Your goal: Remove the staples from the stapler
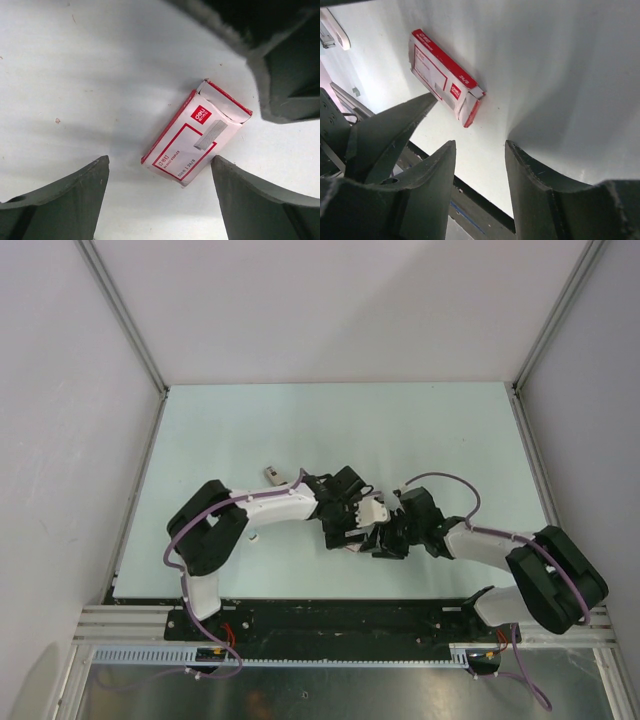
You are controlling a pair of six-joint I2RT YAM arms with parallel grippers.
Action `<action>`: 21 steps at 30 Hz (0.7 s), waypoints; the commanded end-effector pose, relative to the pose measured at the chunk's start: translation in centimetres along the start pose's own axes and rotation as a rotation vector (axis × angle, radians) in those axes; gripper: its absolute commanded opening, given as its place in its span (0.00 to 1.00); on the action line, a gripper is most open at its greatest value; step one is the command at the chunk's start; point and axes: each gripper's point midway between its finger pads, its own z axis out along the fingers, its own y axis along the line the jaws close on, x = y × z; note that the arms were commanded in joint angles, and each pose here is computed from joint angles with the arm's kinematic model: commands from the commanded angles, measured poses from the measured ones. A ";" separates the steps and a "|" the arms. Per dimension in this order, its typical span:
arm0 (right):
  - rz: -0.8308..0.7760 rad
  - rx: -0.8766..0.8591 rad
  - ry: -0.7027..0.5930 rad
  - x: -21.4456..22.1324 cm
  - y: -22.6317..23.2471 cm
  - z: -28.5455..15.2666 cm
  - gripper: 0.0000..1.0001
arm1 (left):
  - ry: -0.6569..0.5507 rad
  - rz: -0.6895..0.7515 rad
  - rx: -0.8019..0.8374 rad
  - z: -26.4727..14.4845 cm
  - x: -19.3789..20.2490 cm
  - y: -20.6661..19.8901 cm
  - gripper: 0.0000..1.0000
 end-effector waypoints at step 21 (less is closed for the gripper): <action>-0.254 0.006 -0.336 -11.0 6.7 -8.5 0.99 | -0.317 -0.408 -0.452 -24.7 4.7 8.5 0.99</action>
